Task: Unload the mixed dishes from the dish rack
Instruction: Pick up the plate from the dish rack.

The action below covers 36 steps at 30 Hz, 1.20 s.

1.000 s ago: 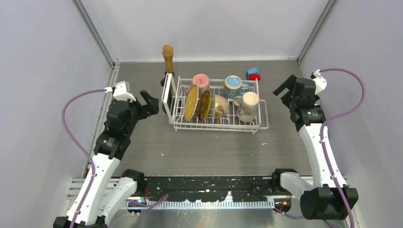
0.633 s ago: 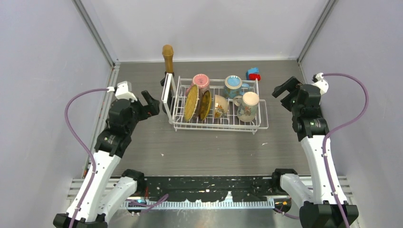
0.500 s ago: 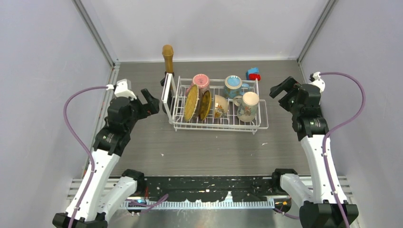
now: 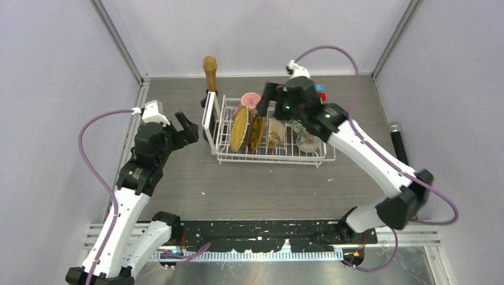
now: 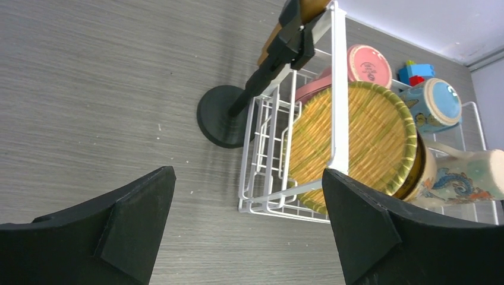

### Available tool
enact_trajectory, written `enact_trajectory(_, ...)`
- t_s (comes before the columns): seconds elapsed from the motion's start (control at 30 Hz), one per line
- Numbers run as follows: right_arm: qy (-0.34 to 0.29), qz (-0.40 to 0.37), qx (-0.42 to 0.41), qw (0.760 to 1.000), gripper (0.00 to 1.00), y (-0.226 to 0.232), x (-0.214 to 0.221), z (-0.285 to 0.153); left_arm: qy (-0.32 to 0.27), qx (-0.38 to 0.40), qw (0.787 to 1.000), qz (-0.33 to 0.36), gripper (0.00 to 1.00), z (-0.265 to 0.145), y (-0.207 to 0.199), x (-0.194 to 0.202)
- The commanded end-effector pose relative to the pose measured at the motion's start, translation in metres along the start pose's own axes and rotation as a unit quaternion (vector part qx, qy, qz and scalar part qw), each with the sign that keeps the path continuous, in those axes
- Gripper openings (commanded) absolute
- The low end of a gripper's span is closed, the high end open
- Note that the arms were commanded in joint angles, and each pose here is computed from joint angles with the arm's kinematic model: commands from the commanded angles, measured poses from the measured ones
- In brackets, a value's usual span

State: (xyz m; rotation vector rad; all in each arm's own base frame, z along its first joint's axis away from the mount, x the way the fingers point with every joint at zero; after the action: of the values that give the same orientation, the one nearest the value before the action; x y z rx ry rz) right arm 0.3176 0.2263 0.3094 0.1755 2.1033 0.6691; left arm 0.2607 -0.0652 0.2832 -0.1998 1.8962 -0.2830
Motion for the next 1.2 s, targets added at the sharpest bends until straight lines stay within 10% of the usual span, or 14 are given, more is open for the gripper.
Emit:
enact_trajectory(0.0,-0.007,-0.051,0.056,0.997,0.96,0.033,0.013,0.047,-0.011,-0.027,1.000,-0.003,0.99,0.002,0.010,0.003)
enact_trajectory(0.47,0.000,-0.082,0.101,0.992,0.66,0.070,0.037,0.108,-0.004,-0.045,0.999,-0.005,0.99,0.011,0.017,0.013)
enact_trajectory(1.17,0.029,-0.093,0.102,0.990,0.52,0.075,0.056,0.122,-0.004,-0.046,0.999,-0.002,0.99,0.015,0.016,0.012)
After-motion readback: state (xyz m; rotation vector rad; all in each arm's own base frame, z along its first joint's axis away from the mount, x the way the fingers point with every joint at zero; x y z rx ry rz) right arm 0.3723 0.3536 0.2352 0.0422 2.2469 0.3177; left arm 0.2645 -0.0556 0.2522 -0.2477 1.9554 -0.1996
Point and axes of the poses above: each gripper's point midway between its finger pads, its own z axis out along the fingers, its own y axis along the line the jaws close on, x = y × z, the point moved 2 cm from there along -z, back along the fingers, and after that the axes turned 6 degrees about z, right-handed, at the moved point
